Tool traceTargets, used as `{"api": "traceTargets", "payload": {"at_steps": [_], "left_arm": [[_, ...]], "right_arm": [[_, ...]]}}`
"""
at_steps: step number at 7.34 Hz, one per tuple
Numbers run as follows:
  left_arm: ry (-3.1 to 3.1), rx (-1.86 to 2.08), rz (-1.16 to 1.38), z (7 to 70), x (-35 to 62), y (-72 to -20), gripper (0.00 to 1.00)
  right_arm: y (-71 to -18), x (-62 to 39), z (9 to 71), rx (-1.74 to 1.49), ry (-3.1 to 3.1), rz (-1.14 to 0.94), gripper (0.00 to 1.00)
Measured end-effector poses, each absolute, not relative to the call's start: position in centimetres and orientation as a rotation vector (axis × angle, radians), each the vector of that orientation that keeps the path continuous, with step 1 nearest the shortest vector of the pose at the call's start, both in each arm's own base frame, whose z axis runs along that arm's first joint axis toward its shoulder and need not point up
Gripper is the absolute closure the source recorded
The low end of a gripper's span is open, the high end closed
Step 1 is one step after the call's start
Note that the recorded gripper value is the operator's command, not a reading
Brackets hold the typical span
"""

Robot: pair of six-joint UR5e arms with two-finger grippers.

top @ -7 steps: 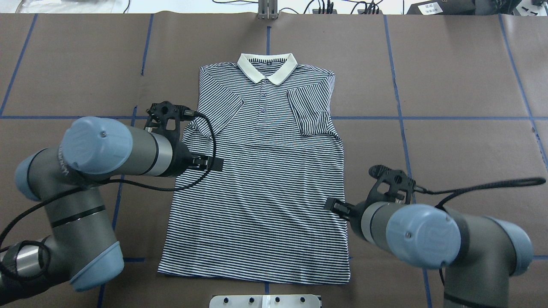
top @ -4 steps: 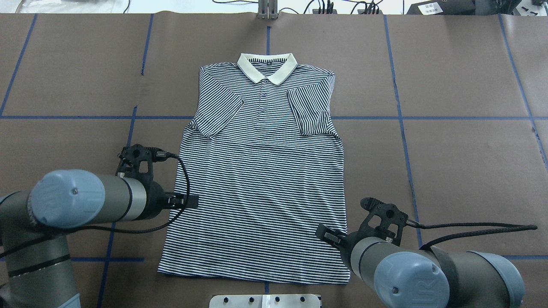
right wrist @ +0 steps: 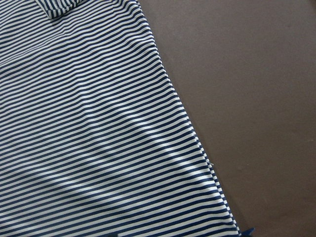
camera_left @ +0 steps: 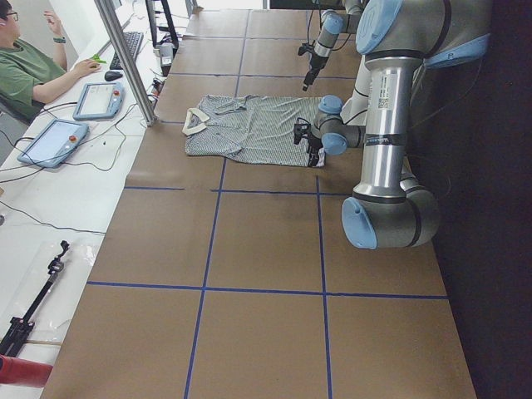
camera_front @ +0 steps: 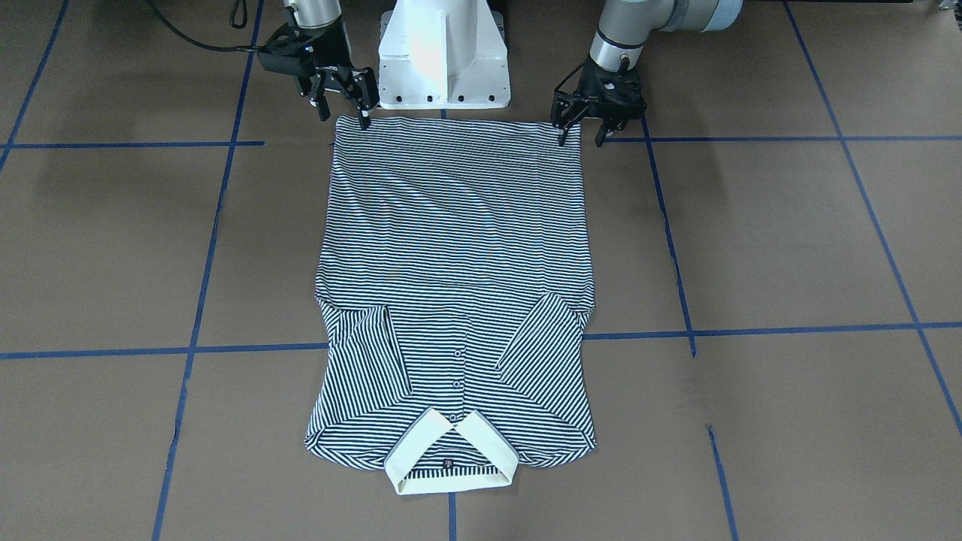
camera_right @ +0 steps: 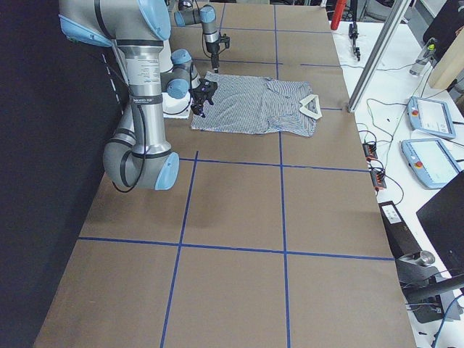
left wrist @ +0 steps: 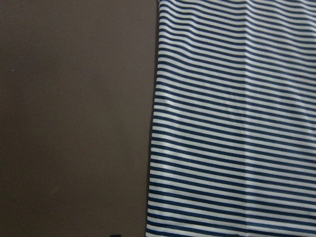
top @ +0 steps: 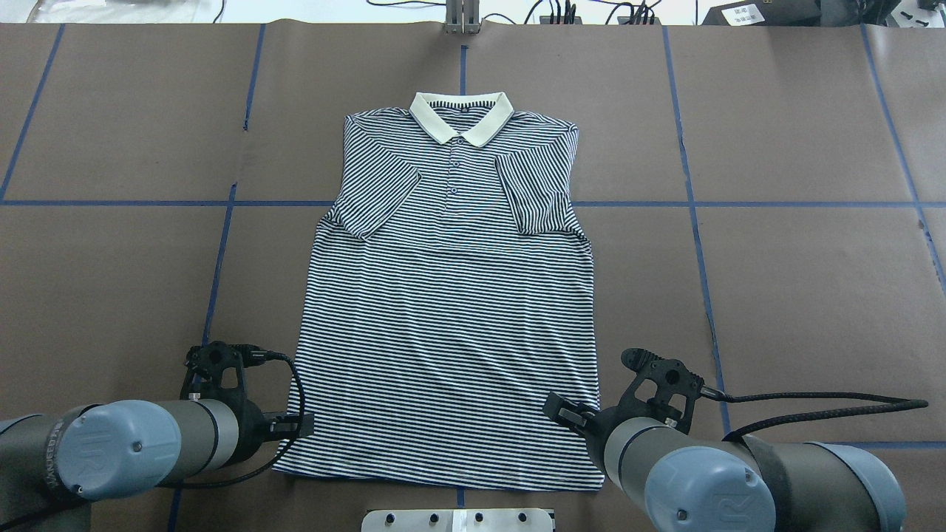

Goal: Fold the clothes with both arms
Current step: 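Lower both grippers to the hem corners nearest the robot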

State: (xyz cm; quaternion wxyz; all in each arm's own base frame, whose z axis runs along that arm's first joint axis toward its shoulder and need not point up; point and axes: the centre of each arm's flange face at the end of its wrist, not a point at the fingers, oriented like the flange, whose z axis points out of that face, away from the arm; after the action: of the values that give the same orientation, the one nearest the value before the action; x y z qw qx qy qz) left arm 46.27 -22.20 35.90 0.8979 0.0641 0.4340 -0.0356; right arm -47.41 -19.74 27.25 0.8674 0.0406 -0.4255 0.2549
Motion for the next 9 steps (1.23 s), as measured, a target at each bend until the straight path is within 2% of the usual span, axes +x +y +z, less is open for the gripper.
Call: {"api": "traceTargets", "payload": {"at_steps": [3,5,6,9], "left_arm": [[0.889,0.105,-0.056,36.6,47.2,-20.2,0.40],[0.886,0.094,-0.041,36.7,47.6,-19.3,0.41],[0.886,0.091,-0.037,36.7,47.7,-19.0,0.46],[0.885,0.086,-0.027,36.8,48.0,-18.5,0.92]], "right_arm": [[-19.7,-47.4,27.2,0.084,-0.891,0.533,0.14],[-19.7,-47.4,27.4,0.085,-0.888,0.533,0.14],[-19.7,-47.4,27.4,0.085,-0.887,0.533,0.14],[-19.7,-47.4,27.5,0.085,-0.887,0.533,0.13]]}}
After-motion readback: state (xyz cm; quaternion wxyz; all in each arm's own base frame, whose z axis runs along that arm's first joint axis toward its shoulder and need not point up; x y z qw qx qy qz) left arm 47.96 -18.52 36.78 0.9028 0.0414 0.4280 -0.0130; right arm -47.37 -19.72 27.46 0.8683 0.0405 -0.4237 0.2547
